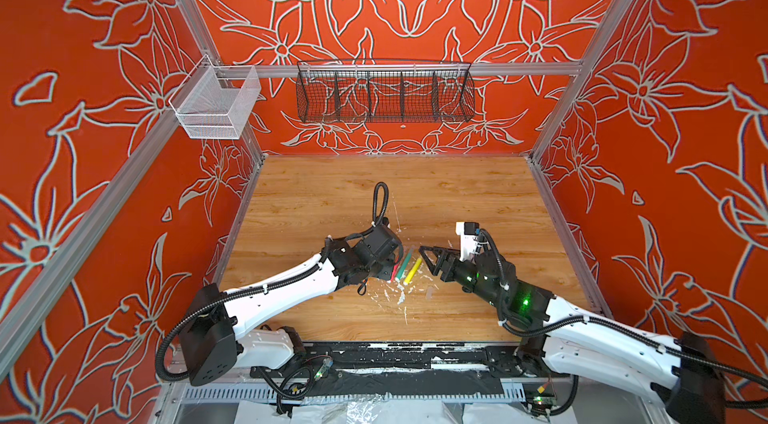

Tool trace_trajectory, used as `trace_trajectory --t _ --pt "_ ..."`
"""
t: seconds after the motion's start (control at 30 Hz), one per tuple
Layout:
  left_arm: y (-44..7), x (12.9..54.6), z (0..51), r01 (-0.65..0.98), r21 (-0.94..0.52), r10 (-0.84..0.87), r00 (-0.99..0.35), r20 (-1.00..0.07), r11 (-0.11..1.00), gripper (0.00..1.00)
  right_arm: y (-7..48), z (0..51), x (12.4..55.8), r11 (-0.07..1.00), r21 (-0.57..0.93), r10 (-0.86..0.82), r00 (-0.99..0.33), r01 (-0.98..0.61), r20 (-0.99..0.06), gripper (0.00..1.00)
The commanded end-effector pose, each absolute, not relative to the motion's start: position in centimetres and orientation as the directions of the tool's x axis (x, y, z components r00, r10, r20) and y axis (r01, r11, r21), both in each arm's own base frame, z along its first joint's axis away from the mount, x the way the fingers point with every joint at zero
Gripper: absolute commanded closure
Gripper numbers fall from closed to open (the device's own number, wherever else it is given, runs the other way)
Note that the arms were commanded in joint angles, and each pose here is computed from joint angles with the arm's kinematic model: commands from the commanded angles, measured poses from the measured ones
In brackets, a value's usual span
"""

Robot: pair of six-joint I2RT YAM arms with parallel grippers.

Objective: Insert the pens into the pen caps
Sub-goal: 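Bring the upright blue marker to center while the right gripper moves toward it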

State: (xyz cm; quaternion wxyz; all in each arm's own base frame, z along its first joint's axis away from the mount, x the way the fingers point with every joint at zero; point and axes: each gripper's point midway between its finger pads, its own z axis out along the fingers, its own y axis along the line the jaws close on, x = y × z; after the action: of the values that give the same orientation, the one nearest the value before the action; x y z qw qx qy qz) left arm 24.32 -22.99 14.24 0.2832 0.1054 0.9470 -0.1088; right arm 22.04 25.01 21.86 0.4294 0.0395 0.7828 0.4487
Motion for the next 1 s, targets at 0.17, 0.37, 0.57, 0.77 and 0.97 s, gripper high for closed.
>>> trace_trajectory --t 0.17,0.37,0.57,0.77,0.97 --pt "-25.0 23.7 14.8 0.350 -0.160 0.192 -0.778 -0.599 0.923 1.00 26.9 22.4 22.0 0.525 0.783 0.489 -0.636 -0.333 -0.598 0.35" --pt "-25.6 23.3 14.6 0.378 -0.163 0.213 -0.772 -0.599 0.911 1.00 28.1 21.7 22.3 0.531 0.782 0.478 -0.646 -0.327 -0.595 0.38" --pt "-26.4 22.8 15.0 0.411 -0.167 0.230 -0.753 -0.617 0.896 1.00 29.2 20.4 23.0 0.548 0.779 0.467 -0.661 -0.304 -0.587 0.38" --pt "-27.1 21.9 15.8 0.460 -0.176 0.256 -0.727 -0.637 0.870 1.00 29.8 19.7 23.9 0.572 0.771 0.473 -0.655 -0.281 -0.589 0.42" --pt "-27.8 20.9 16.1 0.505 -0.171 0.287 -0.702 -0.652 0.846 1.00 30.8 19.4 24.5 0.573 0.771 0.473 -0.656 -0.278 -0.588 0.46"
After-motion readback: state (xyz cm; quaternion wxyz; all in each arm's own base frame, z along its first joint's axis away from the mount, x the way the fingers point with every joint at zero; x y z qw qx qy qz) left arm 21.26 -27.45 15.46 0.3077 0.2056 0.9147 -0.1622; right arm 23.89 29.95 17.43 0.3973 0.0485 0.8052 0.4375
